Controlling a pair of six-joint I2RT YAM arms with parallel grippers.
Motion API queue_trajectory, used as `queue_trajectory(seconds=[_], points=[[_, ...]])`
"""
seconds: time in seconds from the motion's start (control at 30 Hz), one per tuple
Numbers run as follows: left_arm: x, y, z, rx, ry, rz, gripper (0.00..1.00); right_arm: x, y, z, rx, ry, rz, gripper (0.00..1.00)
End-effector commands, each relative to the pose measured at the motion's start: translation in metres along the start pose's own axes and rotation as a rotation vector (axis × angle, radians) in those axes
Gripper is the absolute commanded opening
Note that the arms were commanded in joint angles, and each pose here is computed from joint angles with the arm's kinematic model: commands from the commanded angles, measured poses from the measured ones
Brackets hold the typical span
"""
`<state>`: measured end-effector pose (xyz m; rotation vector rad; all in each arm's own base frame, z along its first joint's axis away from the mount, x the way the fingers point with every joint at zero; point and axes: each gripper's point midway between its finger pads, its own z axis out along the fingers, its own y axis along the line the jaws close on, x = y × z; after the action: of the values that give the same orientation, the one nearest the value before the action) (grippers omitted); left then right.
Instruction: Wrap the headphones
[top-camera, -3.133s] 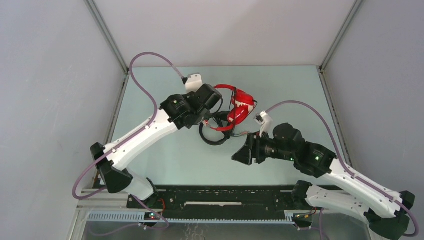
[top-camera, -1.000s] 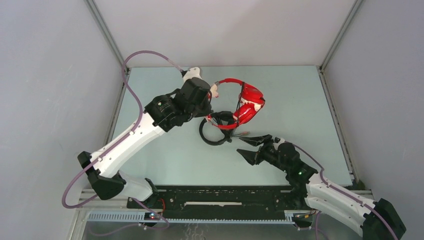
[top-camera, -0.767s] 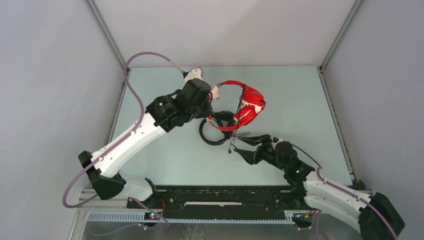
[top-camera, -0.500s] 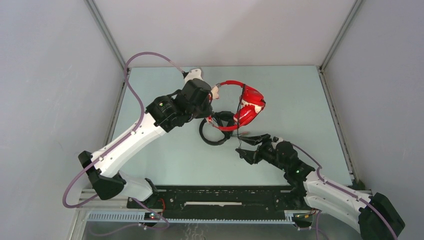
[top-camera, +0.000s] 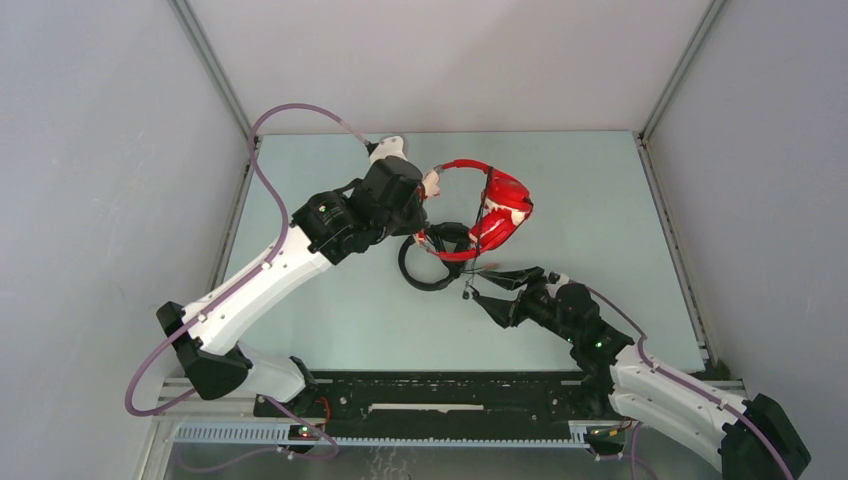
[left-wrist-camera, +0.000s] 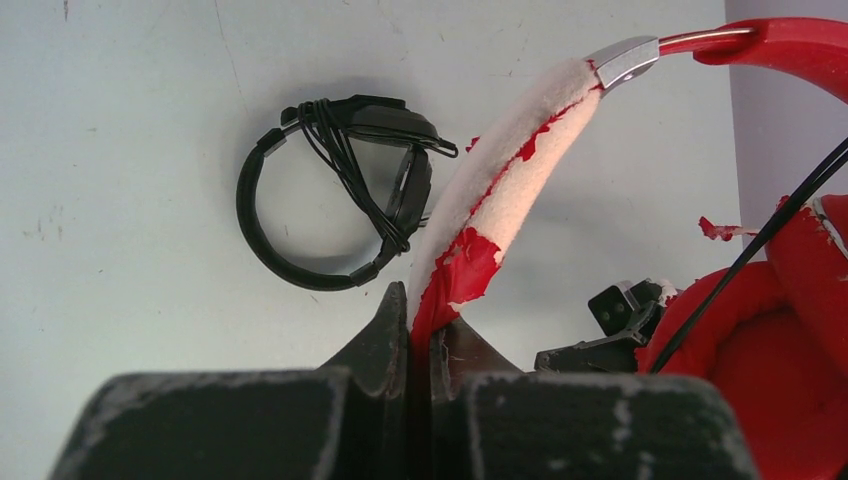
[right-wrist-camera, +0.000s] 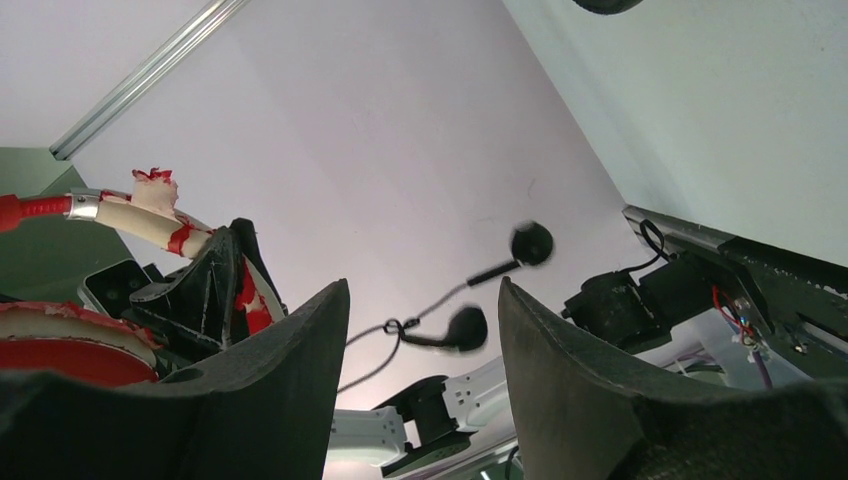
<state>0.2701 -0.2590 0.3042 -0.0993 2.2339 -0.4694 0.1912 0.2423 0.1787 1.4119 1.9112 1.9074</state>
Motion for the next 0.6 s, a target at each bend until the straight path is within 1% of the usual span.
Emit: queue_trajectory(seconds=[0.0, 0.23, 0.57], points=[[-0.019, -0.015, -0.006, 0.07, -0.072, -0.048, 0.0, 0.011, 0.023, -0.004, -0.034, 0.036, 0.165, 0.65], [-0.018, -0.022, 0.001, 0.084, -0.06, -0.045, 0.0, 0.033, 0.04, -0.003, -0.026, 0.111, 0.153, 0.65], [-0.019, -0.025, -0.001, 0.094, -0.065, -0.037, 0.0, 0.031, 0.037, 0.005, -0.016, 0.095, 0.171, 0.61]])
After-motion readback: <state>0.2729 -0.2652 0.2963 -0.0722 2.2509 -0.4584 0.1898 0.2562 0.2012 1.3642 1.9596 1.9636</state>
